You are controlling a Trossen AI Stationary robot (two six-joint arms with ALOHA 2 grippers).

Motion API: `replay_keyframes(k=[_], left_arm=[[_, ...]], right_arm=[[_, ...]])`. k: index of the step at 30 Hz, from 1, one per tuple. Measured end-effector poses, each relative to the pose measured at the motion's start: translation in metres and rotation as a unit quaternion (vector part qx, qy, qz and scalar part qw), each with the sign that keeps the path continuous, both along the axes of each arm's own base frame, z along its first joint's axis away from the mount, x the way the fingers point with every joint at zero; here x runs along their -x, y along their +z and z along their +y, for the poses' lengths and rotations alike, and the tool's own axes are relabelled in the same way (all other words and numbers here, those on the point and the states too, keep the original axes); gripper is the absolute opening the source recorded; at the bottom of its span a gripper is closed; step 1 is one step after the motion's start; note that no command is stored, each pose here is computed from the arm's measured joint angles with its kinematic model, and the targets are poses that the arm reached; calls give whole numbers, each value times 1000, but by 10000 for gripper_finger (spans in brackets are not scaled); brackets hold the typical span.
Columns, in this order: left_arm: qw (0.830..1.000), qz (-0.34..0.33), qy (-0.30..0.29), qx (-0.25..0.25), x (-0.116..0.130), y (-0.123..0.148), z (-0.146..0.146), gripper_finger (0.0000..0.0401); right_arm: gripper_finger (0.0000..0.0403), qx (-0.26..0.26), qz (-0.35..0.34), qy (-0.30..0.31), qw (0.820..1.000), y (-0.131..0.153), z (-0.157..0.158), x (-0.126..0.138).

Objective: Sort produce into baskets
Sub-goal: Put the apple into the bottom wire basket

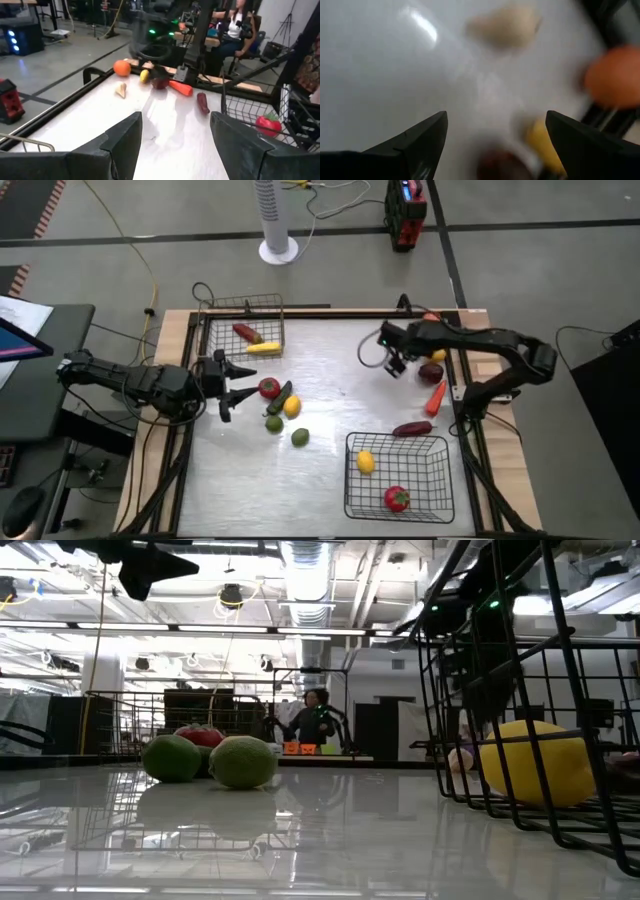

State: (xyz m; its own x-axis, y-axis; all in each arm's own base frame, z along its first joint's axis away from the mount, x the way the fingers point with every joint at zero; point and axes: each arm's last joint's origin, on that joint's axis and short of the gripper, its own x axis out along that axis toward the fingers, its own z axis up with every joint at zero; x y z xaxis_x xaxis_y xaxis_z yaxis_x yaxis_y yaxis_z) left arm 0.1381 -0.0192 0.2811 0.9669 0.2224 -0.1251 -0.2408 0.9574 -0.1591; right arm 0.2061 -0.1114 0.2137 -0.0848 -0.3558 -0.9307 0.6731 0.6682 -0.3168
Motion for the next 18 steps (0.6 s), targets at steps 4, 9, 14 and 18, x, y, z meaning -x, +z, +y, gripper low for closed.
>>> replay_keyframes(k=[4,9,14,18], left_arm=[[1000,-18,0,4,-1,3,0,223],[1000,-26,-6,7,-1,5,-1,223],[999,-23,-24,2,-1,5,-2,223],[1000,-20,-24,-1,-1,4,-2,223]], right_arm=[[366,-22,41,-13,999,8,17,19],[376,-31,42,-27,998,6,20,30],[380,-58,69,-35,995,-13,18,39],[380,-72,94,-36,992,-28,19,46]])
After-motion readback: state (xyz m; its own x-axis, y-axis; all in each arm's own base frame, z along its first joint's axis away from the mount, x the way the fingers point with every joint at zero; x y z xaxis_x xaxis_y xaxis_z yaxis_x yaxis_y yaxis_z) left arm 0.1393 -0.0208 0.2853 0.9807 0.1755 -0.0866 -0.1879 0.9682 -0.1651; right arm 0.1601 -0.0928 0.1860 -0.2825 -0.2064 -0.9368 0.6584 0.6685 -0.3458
